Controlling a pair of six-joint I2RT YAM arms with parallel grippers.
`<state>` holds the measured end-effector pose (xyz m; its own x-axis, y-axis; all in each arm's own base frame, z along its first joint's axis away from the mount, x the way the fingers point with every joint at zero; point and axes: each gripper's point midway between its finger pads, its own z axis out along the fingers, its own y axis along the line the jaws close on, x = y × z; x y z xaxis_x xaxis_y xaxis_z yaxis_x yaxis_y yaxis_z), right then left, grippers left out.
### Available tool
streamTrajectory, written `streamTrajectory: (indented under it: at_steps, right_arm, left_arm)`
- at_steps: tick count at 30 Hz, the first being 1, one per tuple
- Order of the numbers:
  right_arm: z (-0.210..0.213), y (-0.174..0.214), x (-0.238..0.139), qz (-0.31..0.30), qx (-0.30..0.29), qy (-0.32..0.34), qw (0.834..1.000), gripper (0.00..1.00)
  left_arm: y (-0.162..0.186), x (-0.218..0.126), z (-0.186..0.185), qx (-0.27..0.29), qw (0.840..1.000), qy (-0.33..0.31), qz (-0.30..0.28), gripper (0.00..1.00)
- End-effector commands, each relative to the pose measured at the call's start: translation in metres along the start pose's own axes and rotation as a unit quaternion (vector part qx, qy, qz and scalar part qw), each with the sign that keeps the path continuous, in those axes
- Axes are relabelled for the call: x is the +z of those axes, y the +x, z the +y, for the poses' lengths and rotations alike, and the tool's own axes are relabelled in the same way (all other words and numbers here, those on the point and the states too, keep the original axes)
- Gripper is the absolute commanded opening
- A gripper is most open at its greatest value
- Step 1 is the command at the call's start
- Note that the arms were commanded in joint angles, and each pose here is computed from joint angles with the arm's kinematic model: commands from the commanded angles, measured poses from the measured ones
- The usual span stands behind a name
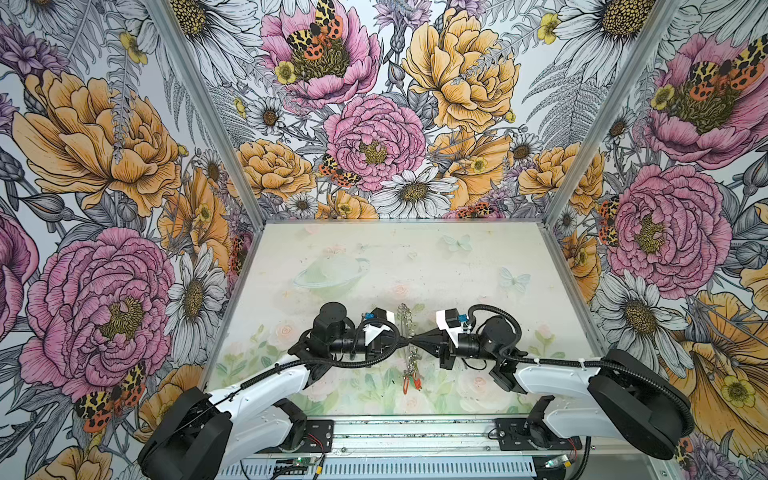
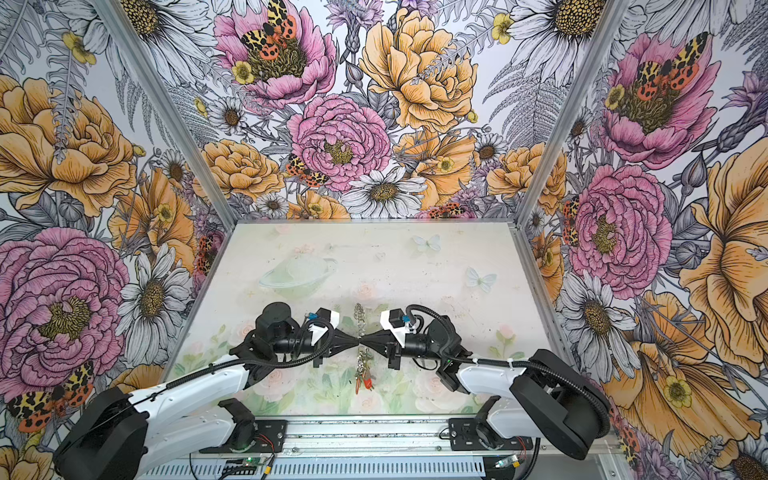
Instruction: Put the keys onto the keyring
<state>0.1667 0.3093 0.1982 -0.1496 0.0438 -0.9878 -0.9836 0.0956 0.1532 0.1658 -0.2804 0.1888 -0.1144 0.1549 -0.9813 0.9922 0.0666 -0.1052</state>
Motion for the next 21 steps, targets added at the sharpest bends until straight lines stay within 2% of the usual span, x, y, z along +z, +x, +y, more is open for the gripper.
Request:
streamTrajectory:
  at_steps: [1, 9, 12, 16, 21]
  right_arm:
    - [0.007, -0.017, 0.004, -0.029, -0.024, -0.013, 0.999, 0.0]
    - [0.003, -0.009, 0.005, -0.015, -0.013, -0.004, 1.0, 0.0]
    - [0.0, 0.0, 0.004, 0.006, -0.009, 0.004, 1.0, 0.15]
    - [0.002, 0.014, -0.001, 0.046, -0.003, 0.009, 0.999, 0.22]
    - [0.008, 0.013, -0.003, 0.048, -0.007, 0.0, 0.999, 0.26]
  left_arm:
    - [-0.009, -0.002, -0.002, 0.013, 1.0, 0.006, -0.013, 0.04]
    - [-0.009, -0.006, 0.012, 0.014, 0.999, -0.044, -0.012, 0.0]
    - [-0.005, -0.01, 0.016, 0.03, 0.997, -0.068, -0.003, 0.0]
    - [-0.001, -0.013, 0.008, 0.069, 0.995, -0.076, -0.003, 0.0]
    - [0.006, -0.008, -0.004, 0.077, 0.996, -0.055, 0.004, 0.0]
